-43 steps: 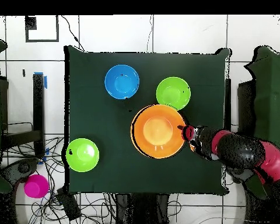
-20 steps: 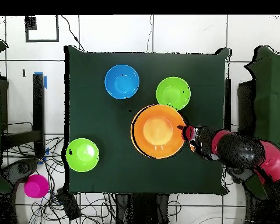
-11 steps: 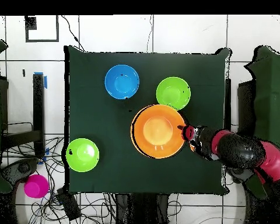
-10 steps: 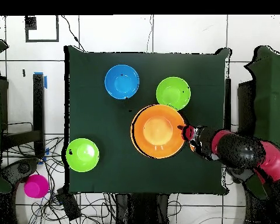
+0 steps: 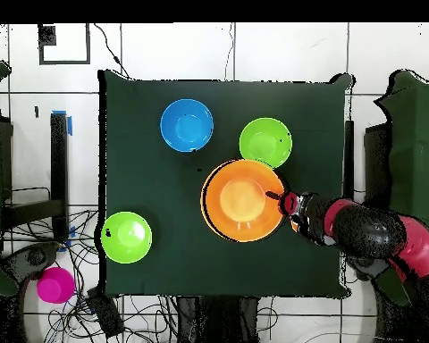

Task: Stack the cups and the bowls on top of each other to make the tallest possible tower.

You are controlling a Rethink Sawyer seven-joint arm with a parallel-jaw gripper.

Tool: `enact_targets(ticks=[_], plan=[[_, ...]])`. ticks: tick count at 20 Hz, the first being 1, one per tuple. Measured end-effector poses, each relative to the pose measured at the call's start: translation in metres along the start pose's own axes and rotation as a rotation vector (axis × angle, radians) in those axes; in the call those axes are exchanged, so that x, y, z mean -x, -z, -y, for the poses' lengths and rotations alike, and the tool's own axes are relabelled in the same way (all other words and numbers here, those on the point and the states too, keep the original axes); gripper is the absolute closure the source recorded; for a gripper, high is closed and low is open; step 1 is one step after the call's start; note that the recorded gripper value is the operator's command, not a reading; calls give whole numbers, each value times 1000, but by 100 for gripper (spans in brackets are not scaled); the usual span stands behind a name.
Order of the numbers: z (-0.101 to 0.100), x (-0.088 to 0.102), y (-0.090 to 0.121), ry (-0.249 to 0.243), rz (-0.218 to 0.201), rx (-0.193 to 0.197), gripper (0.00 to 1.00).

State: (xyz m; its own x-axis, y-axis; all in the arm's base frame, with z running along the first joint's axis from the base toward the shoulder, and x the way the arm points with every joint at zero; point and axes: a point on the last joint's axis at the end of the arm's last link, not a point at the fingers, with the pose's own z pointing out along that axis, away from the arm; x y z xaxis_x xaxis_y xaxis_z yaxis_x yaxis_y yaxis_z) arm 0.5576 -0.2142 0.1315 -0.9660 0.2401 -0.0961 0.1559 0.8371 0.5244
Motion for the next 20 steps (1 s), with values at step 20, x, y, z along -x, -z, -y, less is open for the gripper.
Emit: enact_targets(ticks=[20], plan=[[0,1,3,4,4,-11,0]])
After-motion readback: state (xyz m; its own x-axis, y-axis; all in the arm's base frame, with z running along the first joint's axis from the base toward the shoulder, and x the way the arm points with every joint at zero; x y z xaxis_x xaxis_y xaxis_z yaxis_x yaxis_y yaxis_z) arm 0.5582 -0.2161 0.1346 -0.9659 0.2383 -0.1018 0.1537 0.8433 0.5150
